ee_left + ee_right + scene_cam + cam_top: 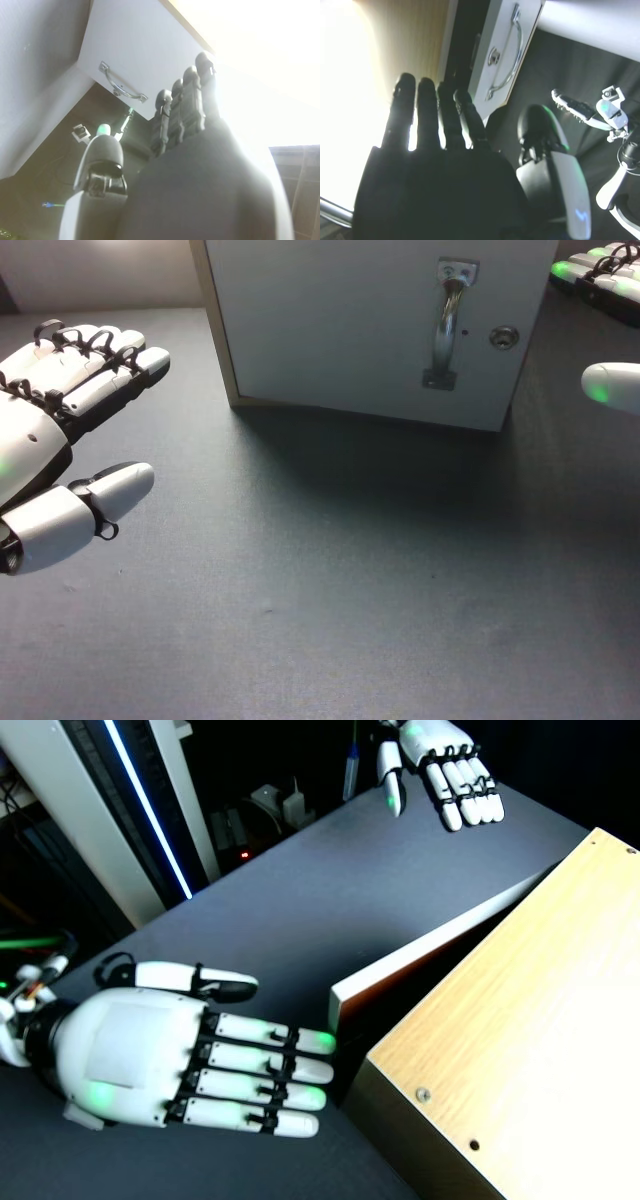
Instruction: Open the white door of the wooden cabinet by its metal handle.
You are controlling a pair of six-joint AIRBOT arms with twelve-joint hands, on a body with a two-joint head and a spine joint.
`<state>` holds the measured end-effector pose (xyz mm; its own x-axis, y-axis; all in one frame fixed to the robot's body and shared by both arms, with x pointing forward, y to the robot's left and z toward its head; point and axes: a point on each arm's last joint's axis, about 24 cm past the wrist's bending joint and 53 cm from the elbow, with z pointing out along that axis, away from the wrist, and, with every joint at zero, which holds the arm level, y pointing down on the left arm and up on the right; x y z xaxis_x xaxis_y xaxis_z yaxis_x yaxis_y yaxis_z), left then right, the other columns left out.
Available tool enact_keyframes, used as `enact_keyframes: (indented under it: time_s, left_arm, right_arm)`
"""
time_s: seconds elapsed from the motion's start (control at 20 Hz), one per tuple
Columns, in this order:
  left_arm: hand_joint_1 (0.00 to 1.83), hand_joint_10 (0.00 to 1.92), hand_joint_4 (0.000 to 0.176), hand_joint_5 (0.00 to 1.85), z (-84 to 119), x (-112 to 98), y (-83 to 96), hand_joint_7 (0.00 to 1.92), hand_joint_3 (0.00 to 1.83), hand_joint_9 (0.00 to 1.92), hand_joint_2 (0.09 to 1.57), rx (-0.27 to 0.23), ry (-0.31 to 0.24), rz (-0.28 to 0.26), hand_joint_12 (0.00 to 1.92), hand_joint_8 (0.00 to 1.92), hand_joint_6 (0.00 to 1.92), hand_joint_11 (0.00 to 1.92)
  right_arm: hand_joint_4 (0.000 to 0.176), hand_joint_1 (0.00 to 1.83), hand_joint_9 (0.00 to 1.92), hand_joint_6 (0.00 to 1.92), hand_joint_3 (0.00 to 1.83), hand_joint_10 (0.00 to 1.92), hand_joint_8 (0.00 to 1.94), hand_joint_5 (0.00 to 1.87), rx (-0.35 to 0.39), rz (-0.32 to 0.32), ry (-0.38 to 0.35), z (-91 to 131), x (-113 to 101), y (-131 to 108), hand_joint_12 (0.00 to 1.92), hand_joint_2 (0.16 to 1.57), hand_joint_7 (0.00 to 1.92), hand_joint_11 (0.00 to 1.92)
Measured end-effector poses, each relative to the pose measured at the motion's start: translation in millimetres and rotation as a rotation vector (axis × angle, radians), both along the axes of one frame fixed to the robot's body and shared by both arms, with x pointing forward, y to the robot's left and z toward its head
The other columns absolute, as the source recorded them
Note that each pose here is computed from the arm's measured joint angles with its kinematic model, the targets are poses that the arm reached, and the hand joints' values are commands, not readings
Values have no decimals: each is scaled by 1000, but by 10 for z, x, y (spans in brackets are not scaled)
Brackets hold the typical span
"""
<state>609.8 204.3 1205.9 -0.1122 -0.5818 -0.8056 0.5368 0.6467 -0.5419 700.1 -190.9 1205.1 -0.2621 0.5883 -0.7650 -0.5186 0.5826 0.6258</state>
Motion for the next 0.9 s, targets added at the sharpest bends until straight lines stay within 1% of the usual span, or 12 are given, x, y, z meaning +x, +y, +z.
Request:
enact_keyframes:
  time_s: [0.2, 0.35, 0.6, 0.85, 0.9]
  left_arm:
    - [0, 0, 0, 88, 4, -2, -1, 42, 3, 30, 1552, -1, -1, -1, 204, 0, 0, 1]
    - [0, 3, 0, 108, 3, 0, 2, 62, 5, 51, 1570, -1, -1, 1, 276, 2, 1, 0]
    - [0, 1, 0, 92, -10, 0, 7, 48, 30, 29, 1570, -4, 4, 1, 200, 0, 1, 0]
    - [0, 0, 0, 104, -5, -1, 10, 57, 34, 46, 1571, -6, 3, 2, 274, 0, 0, 0]
    - [0, 2, 0, 82, -3, -1, 11, 32, 39, 19, 1571, -6, 2, 2, 209, 1, 1, 0]
  right_arm:
    - [0, 0, 0, 0, 0, 0, 0, 0, -2, 12, -5, 15, -18, 46, 0, 1359, 0, 0]
    - [0, 0, 0, 0, 0, 0, 0, 0, -5, 27, -10, 15, -50, 93, 0, 1360, 0, 0]
    - [0, 0, 0, 0, 0, 0, 0, 0, 12, 49, -13, 31, -116, 182, 0, 1359, 0, 0]
    - [0, 0, 0, 0, 0, 0, 0, 0, 33, 80, -44, 139, -231, 247, 5, 1353, 0, 11]
    - [0, 0, 0, 0, 0, 0, 0, 0, 39, 82, -50, 168, -251, 243, 5, 1351, 0, 11]
